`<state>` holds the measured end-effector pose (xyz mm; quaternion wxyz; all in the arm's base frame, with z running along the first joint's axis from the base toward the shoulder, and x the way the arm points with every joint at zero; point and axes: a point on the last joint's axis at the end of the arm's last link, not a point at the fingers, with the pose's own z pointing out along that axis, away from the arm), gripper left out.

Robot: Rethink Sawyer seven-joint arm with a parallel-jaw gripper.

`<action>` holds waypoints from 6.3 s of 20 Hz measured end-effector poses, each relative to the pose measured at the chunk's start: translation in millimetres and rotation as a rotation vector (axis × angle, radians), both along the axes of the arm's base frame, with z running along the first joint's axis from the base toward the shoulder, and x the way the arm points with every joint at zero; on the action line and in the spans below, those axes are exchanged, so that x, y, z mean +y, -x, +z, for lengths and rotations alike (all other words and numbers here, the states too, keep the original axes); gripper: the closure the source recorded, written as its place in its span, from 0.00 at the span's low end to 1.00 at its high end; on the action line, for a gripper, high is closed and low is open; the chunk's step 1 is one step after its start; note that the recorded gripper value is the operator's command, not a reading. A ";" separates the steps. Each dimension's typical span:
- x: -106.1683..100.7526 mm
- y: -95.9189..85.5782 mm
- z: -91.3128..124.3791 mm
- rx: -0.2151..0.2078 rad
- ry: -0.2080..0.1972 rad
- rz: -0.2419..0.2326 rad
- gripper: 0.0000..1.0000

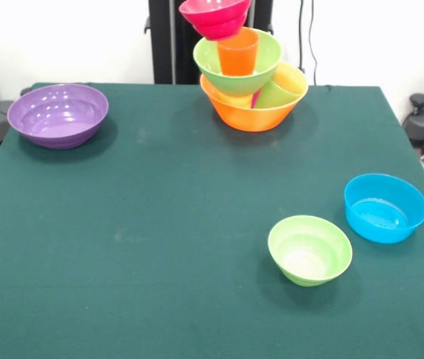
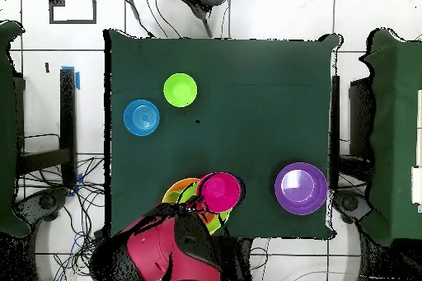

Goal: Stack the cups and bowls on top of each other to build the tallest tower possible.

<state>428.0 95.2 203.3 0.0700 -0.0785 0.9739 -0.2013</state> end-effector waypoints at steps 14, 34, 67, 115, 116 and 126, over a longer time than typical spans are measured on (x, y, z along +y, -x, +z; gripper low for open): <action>20.1 10.5 4.5 -0.007 0.003 0.025 1.00; 10.0 28.2 -24.1 0.082 0.039 0.001 1.00; 30.7 55.4 -47.2 0.137 0.054 -0.056 1.00; 44.1 65.7 -69.1 0.142 0.048 -0.090 0.00; 43.8 66.2 -70.0 0.145 0.049 -0.091 0.00; 41.3 71.5 -79.5 0.172 0.063 -0.091 0.00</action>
